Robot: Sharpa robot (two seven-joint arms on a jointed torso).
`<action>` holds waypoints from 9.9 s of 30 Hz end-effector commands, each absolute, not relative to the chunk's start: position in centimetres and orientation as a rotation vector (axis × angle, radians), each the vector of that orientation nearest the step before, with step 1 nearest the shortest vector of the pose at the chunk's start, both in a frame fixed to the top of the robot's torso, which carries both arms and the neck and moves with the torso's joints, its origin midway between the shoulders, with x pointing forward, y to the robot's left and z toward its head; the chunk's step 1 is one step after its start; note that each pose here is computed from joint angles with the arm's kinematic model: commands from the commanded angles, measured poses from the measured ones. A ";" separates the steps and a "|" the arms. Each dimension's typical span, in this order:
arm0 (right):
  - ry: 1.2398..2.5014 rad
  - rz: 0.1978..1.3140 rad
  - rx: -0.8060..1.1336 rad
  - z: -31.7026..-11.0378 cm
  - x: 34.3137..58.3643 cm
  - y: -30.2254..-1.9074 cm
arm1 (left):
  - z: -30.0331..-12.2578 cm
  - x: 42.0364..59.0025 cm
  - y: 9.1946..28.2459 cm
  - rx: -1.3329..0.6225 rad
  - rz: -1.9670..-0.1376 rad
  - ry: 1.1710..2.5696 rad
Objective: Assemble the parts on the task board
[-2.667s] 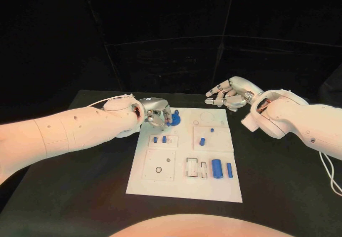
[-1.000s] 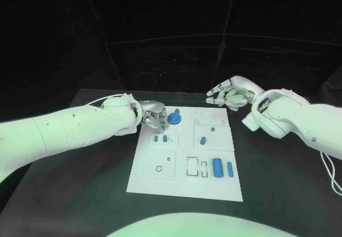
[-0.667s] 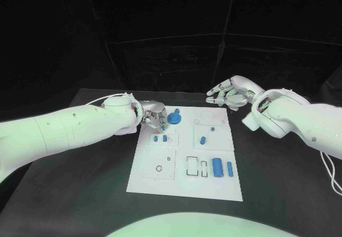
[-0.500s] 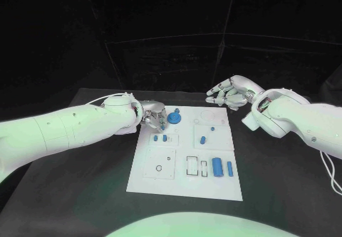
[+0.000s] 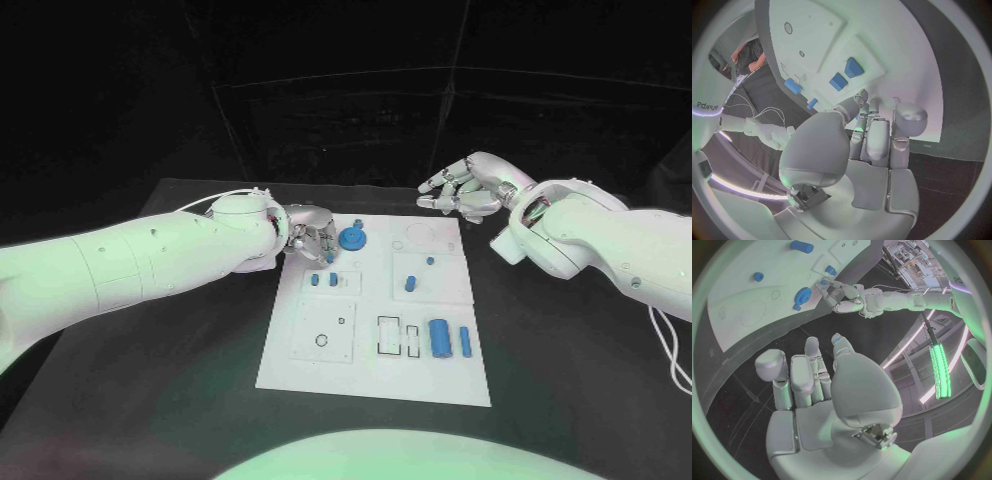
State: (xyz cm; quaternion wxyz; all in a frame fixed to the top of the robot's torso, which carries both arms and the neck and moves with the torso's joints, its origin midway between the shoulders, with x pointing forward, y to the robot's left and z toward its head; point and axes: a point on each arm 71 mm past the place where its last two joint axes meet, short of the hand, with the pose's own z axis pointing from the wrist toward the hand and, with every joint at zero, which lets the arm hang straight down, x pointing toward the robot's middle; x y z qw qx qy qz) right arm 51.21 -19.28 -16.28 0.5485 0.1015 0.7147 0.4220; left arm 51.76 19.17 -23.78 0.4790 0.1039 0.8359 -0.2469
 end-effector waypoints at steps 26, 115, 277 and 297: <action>1.758 0.665 -0.153 -18.4 50.8 -20.8 | -21.0 51.9 24.0 -0.456 -1.119 1.806; 1.665 0.543 -0.387 -22.0 46.4 -17.5 | -19.6 50.8 26.1 -1.060 -1.508 1.466; 1.860 0.599 -0.434 -22.6 43.2 -15.1 | -19.7 50.9 24.4 -1.054 -1.543 1.506; 1.812 0.640 -0.430 -22.4 43.4 -13.8 | -19.7 51.0 24.5 -1.055 -1.539 1.505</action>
